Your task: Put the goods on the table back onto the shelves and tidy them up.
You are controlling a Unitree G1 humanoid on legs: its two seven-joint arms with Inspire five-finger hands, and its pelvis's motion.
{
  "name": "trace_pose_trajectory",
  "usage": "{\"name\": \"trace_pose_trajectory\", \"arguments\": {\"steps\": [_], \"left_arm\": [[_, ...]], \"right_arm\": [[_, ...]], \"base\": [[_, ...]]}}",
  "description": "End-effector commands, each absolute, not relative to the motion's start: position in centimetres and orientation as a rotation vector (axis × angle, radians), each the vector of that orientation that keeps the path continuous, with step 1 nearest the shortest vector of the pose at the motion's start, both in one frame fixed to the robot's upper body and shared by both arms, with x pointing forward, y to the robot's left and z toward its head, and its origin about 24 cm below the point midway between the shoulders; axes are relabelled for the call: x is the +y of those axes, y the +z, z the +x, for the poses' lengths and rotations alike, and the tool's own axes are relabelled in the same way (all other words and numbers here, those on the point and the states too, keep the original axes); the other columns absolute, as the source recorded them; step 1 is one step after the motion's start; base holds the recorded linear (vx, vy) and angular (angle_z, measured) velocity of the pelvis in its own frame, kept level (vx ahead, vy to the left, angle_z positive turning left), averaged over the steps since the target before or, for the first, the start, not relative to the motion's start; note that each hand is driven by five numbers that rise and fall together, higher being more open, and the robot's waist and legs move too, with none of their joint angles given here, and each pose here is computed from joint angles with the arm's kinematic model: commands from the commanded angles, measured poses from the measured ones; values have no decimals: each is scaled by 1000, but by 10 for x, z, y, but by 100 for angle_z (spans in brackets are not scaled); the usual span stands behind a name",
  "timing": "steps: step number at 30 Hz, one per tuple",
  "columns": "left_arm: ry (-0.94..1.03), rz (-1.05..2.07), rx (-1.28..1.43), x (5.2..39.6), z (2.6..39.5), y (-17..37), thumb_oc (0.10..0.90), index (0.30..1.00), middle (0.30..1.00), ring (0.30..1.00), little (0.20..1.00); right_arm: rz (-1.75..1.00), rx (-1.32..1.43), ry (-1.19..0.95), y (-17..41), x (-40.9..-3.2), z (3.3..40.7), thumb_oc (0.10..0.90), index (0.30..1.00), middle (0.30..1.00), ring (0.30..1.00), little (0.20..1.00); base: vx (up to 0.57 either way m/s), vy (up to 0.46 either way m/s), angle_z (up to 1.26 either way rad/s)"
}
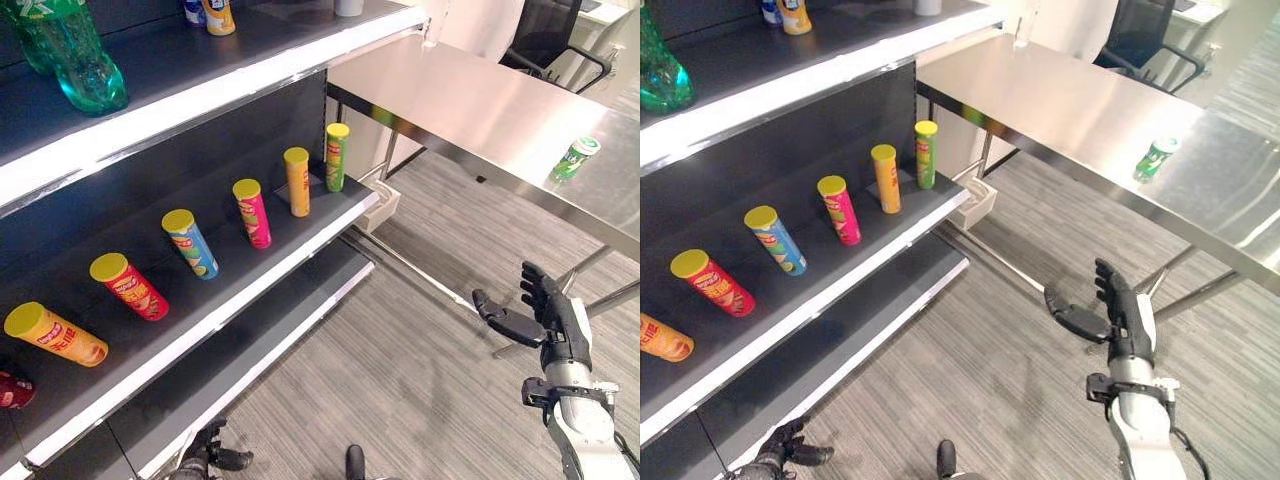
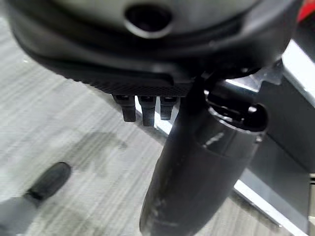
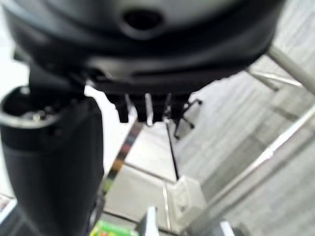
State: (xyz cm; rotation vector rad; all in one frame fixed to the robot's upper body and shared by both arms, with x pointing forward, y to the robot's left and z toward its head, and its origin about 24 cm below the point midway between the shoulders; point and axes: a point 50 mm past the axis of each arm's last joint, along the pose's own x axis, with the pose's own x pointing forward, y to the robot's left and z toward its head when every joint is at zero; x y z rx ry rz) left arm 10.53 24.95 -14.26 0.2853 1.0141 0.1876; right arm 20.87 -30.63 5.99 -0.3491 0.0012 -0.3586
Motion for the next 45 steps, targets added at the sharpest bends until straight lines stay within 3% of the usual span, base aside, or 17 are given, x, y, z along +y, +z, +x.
{"name": "trace_pose_trajectory", "arguments": {"steps": [1,17,23,36,45], "left_arm": [[229,320,893,270,136,-124,800,900,900,900,900],[164,283,970,249,116,-140,800,900,900,900,900],[210,259,907,254,129,-131,800,900,900,900,900],[230,224,813,250,157,-120,800,900,900,900,900],[211,238,902,247,134,-133,800,900,900,900,900]], "right_arm": [[-401,-442,-457,146,-313,215,800,900,900,900,900],[-497,-639,-422,195,-299,229,800,900,900,900,900],[-503,-657,-384,201,-288,241,800,900,900,900,900],[-484,-740,-429,216,-284,245,800,900,900,900,900],[-496,-680,-457,205,-299,226,800,900,900,900,900]], "base": [[194,-498,-53],[215,29,-96],[241,143,-87],[128,-2,-16],[127,-143,61]]}}
